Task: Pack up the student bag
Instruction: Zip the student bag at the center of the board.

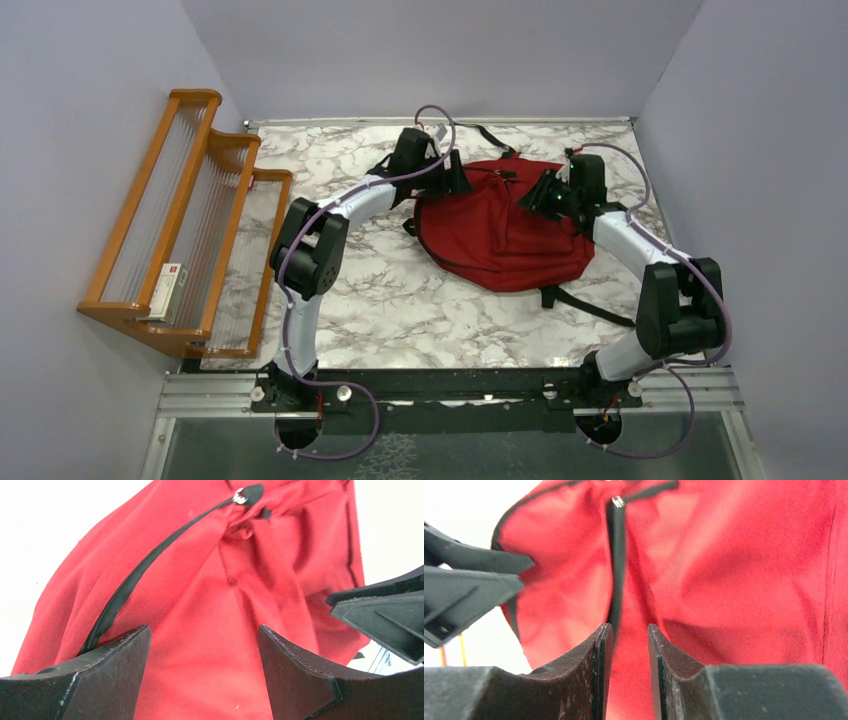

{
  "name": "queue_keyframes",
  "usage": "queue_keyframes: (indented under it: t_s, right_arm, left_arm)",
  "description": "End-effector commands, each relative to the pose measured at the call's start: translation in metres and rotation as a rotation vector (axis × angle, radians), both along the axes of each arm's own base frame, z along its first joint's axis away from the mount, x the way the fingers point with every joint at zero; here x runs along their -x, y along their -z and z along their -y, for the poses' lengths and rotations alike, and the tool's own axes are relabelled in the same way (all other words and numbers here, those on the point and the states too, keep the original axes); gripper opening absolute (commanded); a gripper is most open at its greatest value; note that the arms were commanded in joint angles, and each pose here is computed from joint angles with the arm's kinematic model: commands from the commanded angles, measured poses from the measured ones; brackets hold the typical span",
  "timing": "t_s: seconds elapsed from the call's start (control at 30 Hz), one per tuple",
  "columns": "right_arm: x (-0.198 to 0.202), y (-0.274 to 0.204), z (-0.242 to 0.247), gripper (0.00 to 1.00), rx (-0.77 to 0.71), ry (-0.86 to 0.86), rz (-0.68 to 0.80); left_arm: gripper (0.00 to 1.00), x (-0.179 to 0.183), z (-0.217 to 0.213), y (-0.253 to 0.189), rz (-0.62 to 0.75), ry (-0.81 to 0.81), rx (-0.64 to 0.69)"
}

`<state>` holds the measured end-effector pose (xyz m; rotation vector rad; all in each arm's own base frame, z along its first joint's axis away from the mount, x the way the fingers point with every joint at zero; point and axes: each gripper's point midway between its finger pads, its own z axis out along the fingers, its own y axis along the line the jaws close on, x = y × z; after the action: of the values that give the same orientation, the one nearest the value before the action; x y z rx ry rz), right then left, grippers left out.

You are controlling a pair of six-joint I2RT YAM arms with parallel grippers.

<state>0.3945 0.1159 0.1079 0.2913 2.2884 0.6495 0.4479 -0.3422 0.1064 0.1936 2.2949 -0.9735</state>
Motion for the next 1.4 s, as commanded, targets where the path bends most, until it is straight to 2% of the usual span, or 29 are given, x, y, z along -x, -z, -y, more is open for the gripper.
queue_keyframes:
  t_s: [0.0,0.13,0.43,0.9,1.03,1.37]
  right_arm:
    - [-0.033,-0.059,0.007,0.37,-0.032,0.093,0.138]
    - [-0.055,-0.067,0.008,0.39,-0.048,0.140,0.143]
    - [-0.103,-0.047,0.001,0.42,-0.081,0.177,0.080]
    - [-0.100,-0.024,0.009,0.42,-0.036,0.196,0.042]
    - [-0.100,-0.020,0.011,0.42,-0.029,0.194,0.034]
    - [-0.102,-0.009,0.010,0.42,-0.059,0.179,-0.004]
  left_arm:
    - [0.79,-0.005,0.018,-0.032,0.063,0.064,0.053]
    - [0.79,0.000,0.039,-0.032,0.063,0.095,0.067]
    - [0.79,0.003,0.083,-0.024,0.073,0.096,0.045]
    - [0.78,-0.006,0.111,0.026,0.024,0.091,-0.079]
    - [0.67,-0.003,0.116,0.032,0.024,0.110,-0.096]
    - [0.11,0.018,0.123,0.036,0.044,0.191,-0.105]
